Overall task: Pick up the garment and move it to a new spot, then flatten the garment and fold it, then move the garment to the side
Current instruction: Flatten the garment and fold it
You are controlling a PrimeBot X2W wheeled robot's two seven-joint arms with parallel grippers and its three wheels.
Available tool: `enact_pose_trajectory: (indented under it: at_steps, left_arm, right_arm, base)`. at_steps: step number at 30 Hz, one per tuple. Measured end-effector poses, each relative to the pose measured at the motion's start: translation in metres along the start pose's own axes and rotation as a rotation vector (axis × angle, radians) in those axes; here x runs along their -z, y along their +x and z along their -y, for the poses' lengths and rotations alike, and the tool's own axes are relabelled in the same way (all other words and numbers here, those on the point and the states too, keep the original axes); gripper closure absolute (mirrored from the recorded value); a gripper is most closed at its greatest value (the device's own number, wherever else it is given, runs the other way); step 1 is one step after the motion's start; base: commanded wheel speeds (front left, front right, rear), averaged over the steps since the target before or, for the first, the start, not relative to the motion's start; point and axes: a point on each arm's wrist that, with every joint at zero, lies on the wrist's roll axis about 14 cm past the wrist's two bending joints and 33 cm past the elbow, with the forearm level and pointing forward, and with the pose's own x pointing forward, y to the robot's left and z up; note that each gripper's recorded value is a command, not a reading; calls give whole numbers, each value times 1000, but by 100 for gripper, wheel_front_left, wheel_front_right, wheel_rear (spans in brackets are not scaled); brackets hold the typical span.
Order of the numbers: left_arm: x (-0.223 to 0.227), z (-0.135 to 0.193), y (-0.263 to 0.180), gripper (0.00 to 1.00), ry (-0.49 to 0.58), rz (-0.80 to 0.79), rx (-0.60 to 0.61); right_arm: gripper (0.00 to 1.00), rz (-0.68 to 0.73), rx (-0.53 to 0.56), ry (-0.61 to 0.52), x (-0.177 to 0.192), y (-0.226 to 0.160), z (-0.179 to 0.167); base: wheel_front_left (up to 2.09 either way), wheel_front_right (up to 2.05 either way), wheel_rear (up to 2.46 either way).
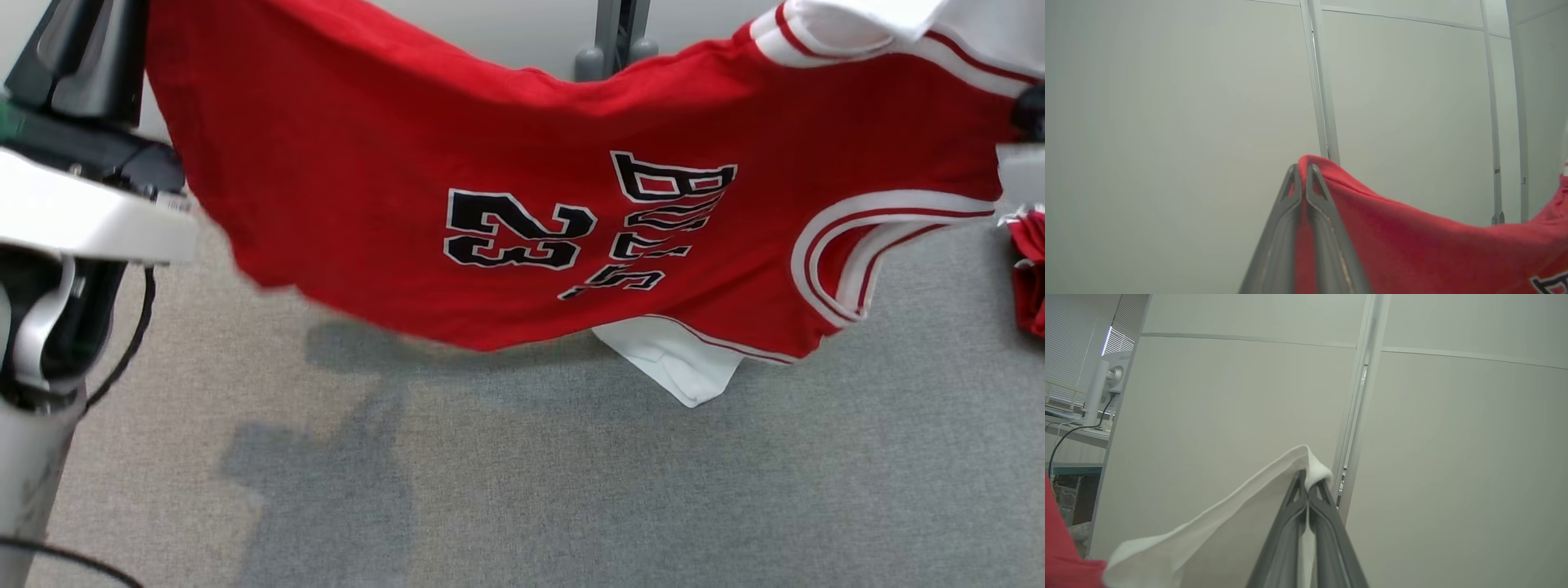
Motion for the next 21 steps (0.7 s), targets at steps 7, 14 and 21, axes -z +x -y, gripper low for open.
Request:
enact_pose_trajectory:
  at_steps: [7,14,21]
  left_arm:
    - [42,-12,50,100,-41,-78,18]
    - [58,-44,103,100,-61,-73,-54]
    - [79,-72,131,100,-45,-131,-129]
  right_arm:
    - [100,-74,11,42,52,49,15]
    - [100,34,44,59,51,115,25]
    - [100,39,66,43,42,150,25]
  base:
    - [0,0,0]
    - [0,0,0]
    - [0,0,0]
